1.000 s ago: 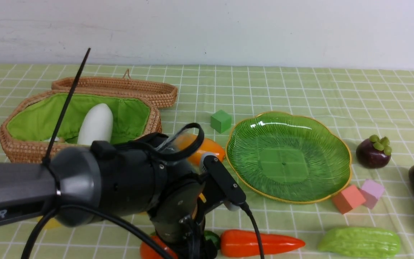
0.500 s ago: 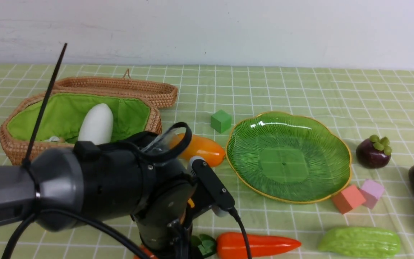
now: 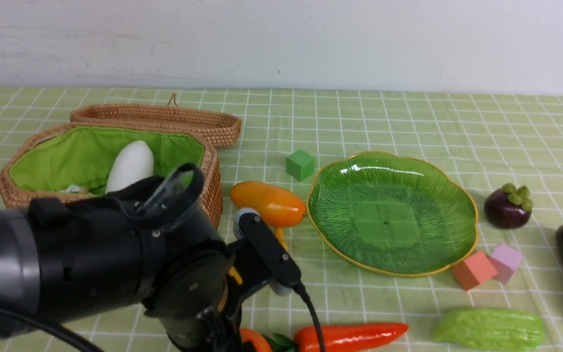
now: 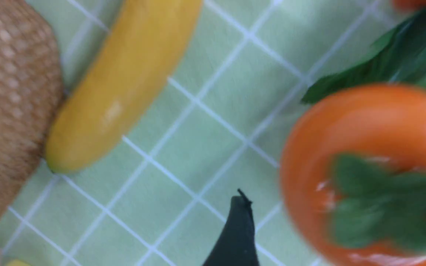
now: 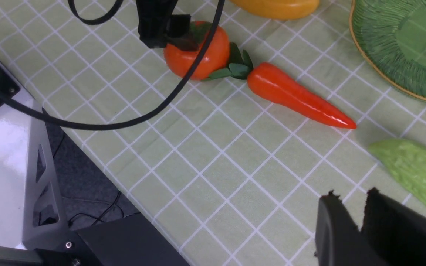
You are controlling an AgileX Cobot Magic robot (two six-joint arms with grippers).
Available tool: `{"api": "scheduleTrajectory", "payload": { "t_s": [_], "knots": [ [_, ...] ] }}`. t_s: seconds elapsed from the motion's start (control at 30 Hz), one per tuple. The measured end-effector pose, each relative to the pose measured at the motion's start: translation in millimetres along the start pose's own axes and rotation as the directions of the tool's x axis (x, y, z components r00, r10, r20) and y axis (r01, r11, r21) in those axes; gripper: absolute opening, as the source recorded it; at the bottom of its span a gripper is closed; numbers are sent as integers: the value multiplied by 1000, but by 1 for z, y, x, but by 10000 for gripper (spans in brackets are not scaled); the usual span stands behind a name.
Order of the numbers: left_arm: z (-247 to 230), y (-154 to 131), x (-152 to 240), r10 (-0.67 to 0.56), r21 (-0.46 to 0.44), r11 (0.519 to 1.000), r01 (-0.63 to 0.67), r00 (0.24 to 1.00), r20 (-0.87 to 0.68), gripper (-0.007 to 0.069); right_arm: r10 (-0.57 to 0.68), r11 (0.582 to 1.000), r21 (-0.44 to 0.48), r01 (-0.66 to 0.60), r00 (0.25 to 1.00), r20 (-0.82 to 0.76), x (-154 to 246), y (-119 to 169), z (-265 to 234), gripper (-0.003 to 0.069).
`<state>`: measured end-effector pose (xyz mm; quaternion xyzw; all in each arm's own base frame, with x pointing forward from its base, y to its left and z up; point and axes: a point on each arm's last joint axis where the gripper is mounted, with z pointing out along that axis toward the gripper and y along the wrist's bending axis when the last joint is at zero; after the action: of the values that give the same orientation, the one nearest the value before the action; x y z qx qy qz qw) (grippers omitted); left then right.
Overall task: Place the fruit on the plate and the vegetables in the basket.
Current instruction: Grab a tomato with your left arm and place it on the plate on the right.
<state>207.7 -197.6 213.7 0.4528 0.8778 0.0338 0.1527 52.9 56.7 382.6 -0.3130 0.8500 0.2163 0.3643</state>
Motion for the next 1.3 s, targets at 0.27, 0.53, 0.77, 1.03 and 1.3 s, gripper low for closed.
{"api": "scheduleTrajectory", "payload": {
  "t_s": [0.27,0.53,0.77,1.03,1.3],
  "knots": [
    [8,-6,11,61,10,998,-62,994,91,608,-3,1000,0,3,1000,0,0,0,0,127],
    [4,-4,7,91,-21,996,-89,985,145,581,-4,1000,0,4,1000,0,0,0,0,127],
    [-22,-1,21,58,-19,998,-55,987,153,581,-6,1000,0,6,1000,0,0,0,0,127],
    [-39,-16,37,67,105,990,-97,963,259,581,-6,1000,0,6,1000,0,0,0,0,130],
    [-9,-23,43,140,96,980,-175,945,295,581,-6,1000,-1,6,1000,0,0,0,0,138]
  ]
}}
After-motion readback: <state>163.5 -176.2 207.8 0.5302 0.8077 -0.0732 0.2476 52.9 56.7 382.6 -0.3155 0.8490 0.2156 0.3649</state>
